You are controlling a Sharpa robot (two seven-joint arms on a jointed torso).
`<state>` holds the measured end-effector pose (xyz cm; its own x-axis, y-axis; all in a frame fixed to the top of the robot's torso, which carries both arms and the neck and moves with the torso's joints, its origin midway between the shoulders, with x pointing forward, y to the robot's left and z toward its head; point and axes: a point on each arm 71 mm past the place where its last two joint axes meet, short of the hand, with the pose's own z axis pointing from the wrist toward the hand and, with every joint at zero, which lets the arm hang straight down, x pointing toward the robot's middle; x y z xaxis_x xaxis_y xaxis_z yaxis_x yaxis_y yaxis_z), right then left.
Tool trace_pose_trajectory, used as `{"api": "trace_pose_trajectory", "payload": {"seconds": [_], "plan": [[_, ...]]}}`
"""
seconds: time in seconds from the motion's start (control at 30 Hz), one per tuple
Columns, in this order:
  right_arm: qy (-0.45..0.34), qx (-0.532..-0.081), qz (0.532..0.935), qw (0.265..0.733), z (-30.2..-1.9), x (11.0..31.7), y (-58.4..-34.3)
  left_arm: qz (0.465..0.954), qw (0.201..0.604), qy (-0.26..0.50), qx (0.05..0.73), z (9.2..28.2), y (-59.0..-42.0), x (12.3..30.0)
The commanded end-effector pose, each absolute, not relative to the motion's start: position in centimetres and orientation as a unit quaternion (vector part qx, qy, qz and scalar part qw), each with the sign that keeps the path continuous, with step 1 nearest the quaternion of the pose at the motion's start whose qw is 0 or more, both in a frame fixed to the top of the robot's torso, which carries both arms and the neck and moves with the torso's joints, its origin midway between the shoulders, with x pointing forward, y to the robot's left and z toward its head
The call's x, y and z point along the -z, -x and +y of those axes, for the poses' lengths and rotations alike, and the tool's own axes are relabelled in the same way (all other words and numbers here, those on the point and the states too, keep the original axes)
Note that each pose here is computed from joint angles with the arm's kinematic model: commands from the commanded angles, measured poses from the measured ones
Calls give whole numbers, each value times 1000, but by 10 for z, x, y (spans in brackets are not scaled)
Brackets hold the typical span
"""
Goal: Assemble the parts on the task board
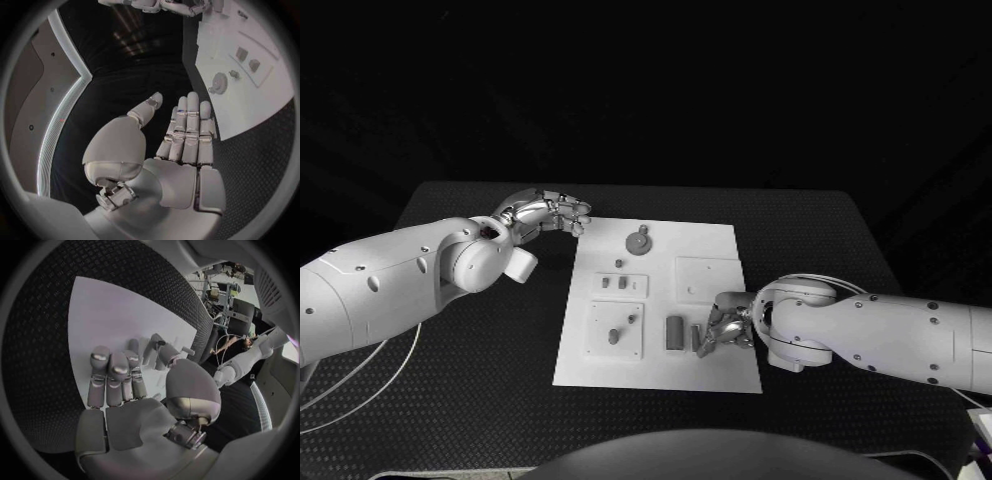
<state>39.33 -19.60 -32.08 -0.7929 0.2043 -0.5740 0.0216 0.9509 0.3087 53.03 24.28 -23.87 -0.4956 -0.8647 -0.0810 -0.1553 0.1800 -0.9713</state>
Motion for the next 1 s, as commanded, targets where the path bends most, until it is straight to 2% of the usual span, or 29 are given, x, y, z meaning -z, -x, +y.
{"api": "trace_pose_trajectory", "payload": {"seconds": [0.03,0.37,1.0], "plan": [[-55,-145,933,324,-195,321,-394,690,334,364,529,240,-530,237],[-57,-125,934,328,-199,322,-395,689,336,364,529,240,-530,237],[-55,-119,936,325,-196,329,-396,691,332,364,528,240,-529,238]]}}
